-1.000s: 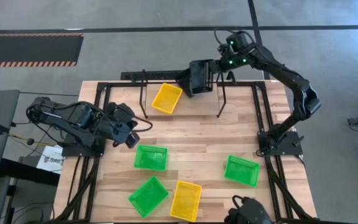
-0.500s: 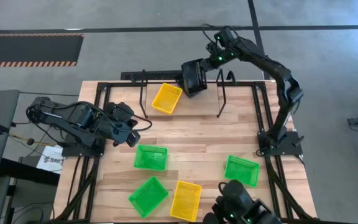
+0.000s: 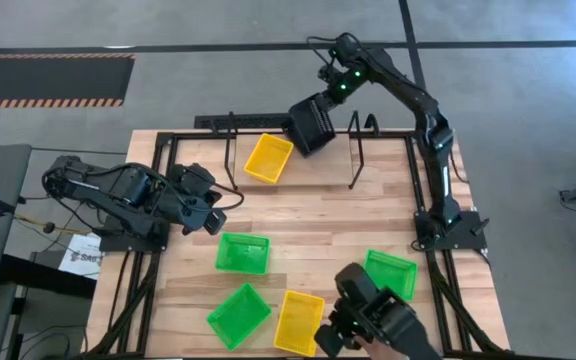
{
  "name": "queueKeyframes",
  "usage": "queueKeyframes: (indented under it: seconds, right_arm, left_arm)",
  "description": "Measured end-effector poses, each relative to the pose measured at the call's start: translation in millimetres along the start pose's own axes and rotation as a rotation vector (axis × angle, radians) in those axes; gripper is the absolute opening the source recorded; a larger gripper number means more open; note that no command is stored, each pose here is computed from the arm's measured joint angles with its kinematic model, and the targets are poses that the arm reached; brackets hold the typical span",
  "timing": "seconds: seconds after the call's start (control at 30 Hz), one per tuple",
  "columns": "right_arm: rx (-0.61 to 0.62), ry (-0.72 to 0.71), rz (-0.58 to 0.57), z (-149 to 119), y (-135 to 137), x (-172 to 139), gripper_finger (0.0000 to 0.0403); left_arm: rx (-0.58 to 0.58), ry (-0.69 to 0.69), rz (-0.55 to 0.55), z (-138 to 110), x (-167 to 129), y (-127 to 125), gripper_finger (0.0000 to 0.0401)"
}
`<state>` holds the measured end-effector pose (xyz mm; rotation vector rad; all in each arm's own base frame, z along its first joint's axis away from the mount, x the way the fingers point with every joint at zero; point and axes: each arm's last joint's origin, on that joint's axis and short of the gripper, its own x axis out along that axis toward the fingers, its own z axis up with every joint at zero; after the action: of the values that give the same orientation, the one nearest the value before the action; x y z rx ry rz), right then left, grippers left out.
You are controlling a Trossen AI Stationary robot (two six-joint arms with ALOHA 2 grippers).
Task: Stack baskets on shelf by color
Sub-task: Stack the black bin on the top of the other black bins on the shelf
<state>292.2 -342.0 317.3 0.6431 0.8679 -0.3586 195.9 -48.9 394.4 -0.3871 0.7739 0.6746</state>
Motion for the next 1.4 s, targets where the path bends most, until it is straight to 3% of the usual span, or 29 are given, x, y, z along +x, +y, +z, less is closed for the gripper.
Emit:
queueKeyframes:
  seconds: [0.23,0.57,0.73,1.0,1.4]
  right_arm:
    - [-0.037,0.002,0.003,7,-2,11,0.0001]
    - [-0.064,0.075,-0.092,0,-4,10,0.0001]
    - [-0.065,0.101,-0.086,-2,1,13,0.0001]
    - [-0.059,0.256,-0.055,-17,16,16,0.0001]
    - [-0.085,0.285,-0.045,-19,25,20,0.0020]
  left_arm:
    - [-0.024,0.000,0.000,0,0,0,0.0011]
    - [-0.025,0.001,-0.001,0,0,0,0.0011]
    - [-0.024,0.001,-0.001,0,0,0,0.0011]
    - [-0.024,0.000,-0.001,0,0,0,0.0011]
    - [-0.024,0.001,-0.001,0,0,0,0.0011]
